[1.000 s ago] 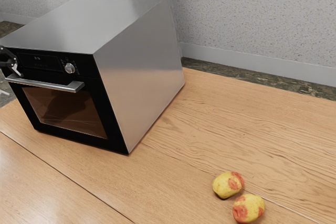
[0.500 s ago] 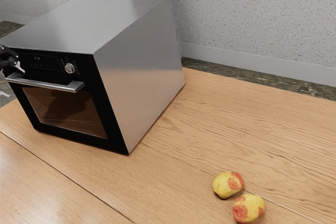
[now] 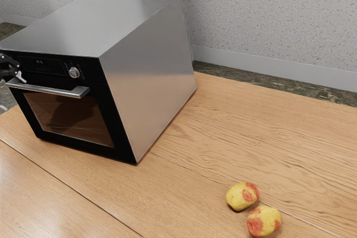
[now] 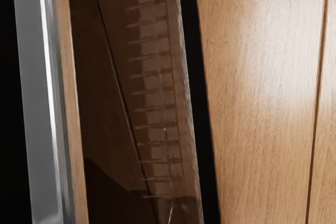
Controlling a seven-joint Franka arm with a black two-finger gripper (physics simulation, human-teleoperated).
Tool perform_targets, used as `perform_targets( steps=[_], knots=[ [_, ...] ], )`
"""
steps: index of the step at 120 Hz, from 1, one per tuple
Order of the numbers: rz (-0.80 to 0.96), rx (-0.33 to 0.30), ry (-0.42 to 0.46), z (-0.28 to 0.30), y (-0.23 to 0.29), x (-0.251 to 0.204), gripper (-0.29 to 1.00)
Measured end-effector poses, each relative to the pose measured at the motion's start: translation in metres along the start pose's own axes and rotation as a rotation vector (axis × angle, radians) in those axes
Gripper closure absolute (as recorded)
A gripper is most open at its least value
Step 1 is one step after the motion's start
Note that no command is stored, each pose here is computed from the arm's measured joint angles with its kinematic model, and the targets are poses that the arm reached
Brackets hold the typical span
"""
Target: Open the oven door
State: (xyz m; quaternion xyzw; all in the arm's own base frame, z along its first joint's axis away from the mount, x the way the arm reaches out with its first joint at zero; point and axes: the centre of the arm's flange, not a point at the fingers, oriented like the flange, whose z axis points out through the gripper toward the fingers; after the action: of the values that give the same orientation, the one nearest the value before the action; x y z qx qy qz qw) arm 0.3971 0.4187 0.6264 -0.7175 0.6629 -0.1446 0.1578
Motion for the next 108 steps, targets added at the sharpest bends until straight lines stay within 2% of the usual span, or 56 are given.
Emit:
perform_targets(
  steps=[37,56,72,96,102,108],
  knots=[
    [-0.002,-0.043,0.013,0.001,0.007,0.002,-0.01],
    [0.008,-0.071,0.004,-0.006,0.031,0.015,0.0],
    [0.021,-0.093,-0.034,-0.016,0.072,0.038,0.0],
    [0.025,-0.114,-0.067,-0.008,0.176,0.087,0.01],
    [0.01,-0.081,-0.097,-0.038,0.195,0.1,0.0],
    [-0.017,-0.026,-0.17,-0.102,0.214,0.131,0.0]
  ],
)
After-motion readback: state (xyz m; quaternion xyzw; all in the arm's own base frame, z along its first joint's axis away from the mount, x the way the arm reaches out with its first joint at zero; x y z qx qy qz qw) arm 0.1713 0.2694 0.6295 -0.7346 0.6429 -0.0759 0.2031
